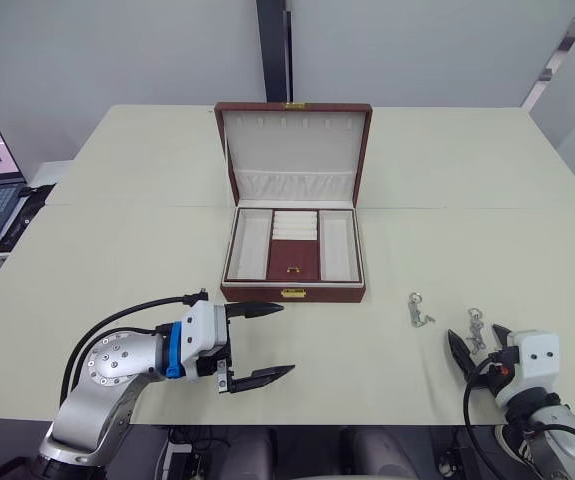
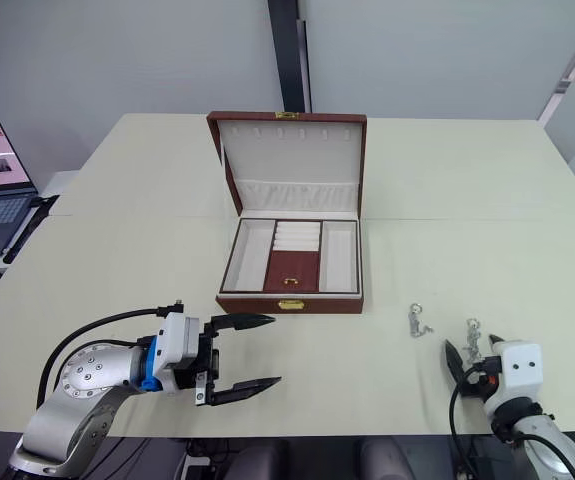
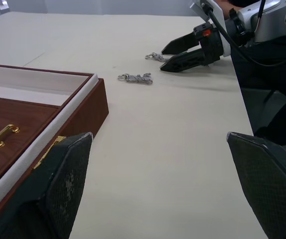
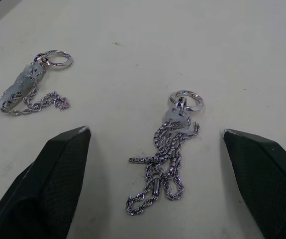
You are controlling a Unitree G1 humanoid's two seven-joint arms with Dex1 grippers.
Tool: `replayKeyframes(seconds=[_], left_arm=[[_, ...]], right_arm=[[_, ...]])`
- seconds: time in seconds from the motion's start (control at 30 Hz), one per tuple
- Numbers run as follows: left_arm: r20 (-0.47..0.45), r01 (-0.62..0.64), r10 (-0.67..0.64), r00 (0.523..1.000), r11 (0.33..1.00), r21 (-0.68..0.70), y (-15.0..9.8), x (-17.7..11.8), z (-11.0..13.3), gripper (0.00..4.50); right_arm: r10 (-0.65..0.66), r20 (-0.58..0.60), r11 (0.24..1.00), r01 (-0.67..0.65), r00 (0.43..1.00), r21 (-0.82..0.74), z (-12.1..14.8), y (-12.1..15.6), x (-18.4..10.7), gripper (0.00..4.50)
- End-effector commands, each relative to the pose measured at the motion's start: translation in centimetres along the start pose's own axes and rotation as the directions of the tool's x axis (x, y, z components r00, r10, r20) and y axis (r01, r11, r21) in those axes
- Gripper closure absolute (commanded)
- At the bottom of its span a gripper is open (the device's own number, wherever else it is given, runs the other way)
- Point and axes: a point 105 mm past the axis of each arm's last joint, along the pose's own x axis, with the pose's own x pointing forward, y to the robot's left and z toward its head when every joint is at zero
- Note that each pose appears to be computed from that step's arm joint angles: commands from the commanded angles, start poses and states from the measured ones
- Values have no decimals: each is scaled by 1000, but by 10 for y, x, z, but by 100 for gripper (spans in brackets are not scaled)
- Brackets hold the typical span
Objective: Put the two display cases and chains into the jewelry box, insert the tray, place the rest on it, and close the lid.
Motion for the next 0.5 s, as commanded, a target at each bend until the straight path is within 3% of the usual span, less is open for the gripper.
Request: replayKeyframes(seconds=[0.03,0.2,0.5], left_arm=[[5,4,-4,1000,1000,27,0,0,4,0],[7,0,0,1000,1000,27,2,0,5,0],[27,-15,15,1000,1000,2,3,-1,6,0]], right_arm=[[8,-79,1000,-7,997,15,-17,3,-3,86],[24,-94,1000,-24,995,4,-20,6,-2,225],[-19,-116,1000,21,993,9,-21,-2,3,411]])
